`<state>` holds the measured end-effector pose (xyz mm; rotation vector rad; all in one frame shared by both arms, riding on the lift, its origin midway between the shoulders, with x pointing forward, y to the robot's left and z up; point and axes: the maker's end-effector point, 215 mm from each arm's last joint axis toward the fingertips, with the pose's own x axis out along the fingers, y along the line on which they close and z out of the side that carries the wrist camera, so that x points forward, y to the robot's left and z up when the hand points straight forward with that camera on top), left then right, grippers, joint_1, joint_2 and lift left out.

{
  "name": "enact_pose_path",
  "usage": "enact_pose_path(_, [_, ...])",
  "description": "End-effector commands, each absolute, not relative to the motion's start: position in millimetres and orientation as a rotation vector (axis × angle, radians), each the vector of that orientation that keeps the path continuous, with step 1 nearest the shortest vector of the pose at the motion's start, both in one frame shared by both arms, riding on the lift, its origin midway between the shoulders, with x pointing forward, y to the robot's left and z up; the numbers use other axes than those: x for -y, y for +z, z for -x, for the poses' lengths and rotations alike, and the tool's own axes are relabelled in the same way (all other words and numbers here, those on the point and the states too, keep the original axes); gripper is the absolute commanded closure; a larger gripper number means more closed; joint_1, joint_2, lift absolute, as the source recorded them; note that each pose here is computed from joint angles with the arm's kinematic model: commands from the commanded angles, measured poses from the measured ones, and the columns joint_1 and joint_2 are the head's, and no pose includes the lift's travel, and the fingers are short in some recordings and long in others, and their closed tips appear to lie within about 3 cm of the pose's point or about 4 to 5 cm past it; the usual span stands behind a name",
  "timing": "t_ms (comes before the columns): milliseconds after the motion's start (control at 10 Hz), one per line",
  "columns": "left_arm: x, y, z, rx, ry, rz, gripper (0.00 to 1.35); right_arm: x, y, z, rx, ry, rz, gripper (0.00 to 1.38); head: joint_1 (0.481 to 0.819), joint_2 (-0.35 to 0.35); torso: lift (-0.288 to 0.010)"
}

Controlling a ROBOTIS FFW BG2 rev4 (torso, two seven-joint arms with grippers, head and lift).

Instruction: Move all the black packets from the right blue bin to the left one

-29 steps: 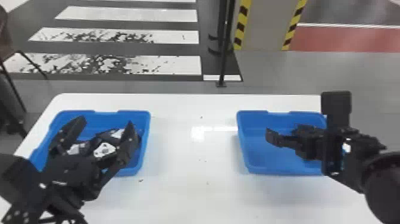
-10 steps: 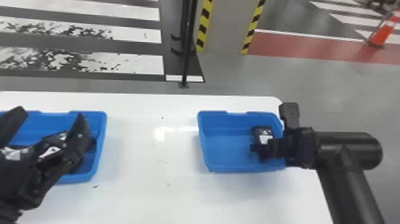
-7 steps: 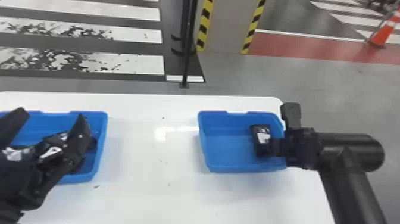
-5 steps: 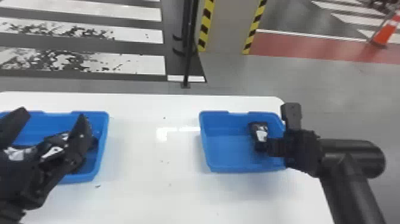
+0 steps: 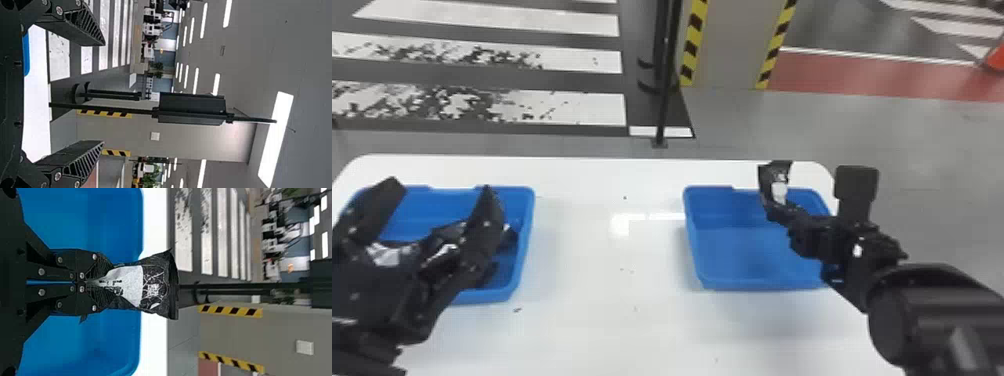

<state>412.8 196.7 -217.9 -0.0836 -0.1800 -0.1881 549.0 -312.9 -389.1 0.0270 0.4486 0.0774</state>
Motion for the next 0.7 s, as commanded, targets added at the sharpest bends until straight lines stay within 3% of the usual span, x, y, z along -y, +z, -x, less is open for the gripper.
enact_pose_path(0, [-197.5,-217.7,-412.7,0.193,-0.187,0.103,0.15,263.2,-343.3,-556.3,-0.289,0.209,-0.071,1.15,0.695,-0.147,-0.14])
enact_pose_path(100, [-198.4,-209.6,-411.7,0.239,-0.184,0.1,0.15,201.7,-303.6,-558.2,-0.166,0.342,-0.089,1.15,0.695,-0.111,-0.14])
enact_pose_path(300, [-187.7,-212.6,-415.3,0.23,-0.205,0.112,0.15,103.3,-256.9,-537.0,-0.051,0.558,-0.182,1.15,0.687,0.01,-0.14])
enact_pose_path(600, [-176.4,-216.0,-418.3,0.214,-0.229,0.128,0.15,11.3,-256.5,-495.2,-0.08,0.768,-0.267,1.15,0.672,0.143,-0.14])
